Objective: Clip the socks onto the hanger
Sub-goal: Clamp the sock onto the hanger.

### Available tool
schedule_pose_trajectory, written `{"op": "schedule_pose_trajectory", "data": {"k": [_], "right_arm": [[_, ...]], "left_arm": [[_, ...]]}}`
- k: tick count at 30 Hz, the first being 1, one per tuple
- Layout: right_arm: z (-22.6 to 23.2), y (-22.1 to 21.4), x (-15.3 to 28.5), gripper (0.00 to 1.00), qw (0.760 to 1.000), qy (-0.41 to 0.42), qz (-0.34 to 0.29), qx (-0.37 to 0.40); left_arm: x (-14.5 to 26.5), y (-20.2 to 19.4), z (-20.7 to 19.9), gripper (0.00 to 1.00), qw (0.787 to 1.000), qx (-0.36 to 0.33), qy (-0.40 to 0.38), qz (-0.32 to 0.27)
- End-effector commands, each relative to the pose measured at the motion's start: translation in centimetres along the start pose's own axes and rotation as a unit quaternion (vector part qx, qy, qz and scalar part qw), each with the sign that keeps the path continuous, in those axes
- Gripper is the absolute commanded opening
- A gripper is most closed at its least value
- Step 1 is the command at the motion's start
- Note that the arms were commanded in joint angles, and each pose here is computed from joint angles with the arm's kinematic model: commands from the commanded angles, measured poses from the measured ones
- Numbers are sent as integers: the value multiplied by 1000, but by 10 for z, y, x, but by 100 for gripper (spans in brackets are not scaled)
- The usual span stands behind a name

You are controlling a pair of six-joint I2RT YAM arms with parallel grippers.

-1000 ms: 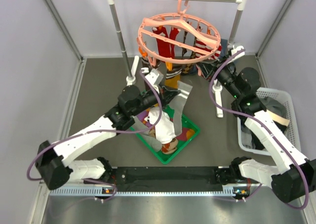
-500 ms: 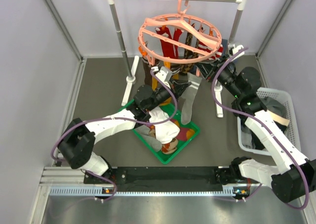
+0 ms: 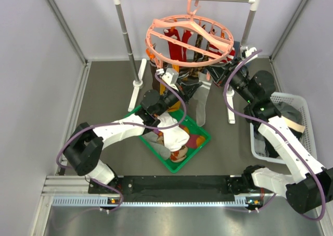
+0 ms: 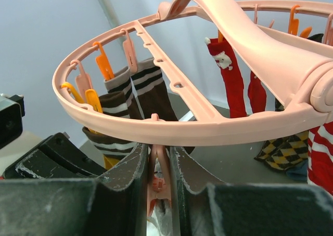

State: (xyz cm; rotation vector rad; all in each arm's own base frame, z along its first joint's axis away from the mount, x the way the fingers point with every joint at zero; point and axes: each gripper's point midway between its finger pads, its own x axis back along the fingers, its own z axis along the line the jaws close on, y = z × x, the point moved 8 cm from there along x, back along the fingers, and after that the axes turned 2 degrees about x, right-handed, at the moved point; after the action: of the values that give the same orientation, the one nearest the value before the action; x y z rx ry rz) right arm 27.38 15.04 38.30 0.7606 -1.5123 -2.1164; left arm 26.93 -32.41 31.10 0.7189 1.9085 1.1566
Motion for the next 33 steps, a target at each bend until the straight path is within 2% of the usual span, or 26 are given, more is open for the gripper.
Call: {"op": "schedule_pose_trajectory", "data": {"k": [1,14,19,20,26,29,31,33], "right_arm": [[10,8,-2,7,1000,25,-14,0],[11,6,-1,8,999,31,-17,-15],[11,5,-1,30,999,28,-17,-15],[10,5,-1,41,999,27,-17,-16],[13,11,5,72,1000,21,-19,-7],[16,19,14,83,1000,16,-13,15],[17,26,20,87,999,7,-17,28],[18,31,30,91,999,-6,-18,47]], "left_arm": [[-11,31,-10,0,998,2,-27,-63],[-23,38,-13,0,996,11,-41,-84],[-24,40,-14,0,995,11,-43,-87],[-24,42,-15,0,995,11,-44,-87],[-24,37,-12,0,997,8,-35,-75],[-24,30,-8,7,998,10,-23,-58],[-23,26,-4,14,998,13,-12,-52],[-23,25,-3,16,999,14,-8,-52]]}}
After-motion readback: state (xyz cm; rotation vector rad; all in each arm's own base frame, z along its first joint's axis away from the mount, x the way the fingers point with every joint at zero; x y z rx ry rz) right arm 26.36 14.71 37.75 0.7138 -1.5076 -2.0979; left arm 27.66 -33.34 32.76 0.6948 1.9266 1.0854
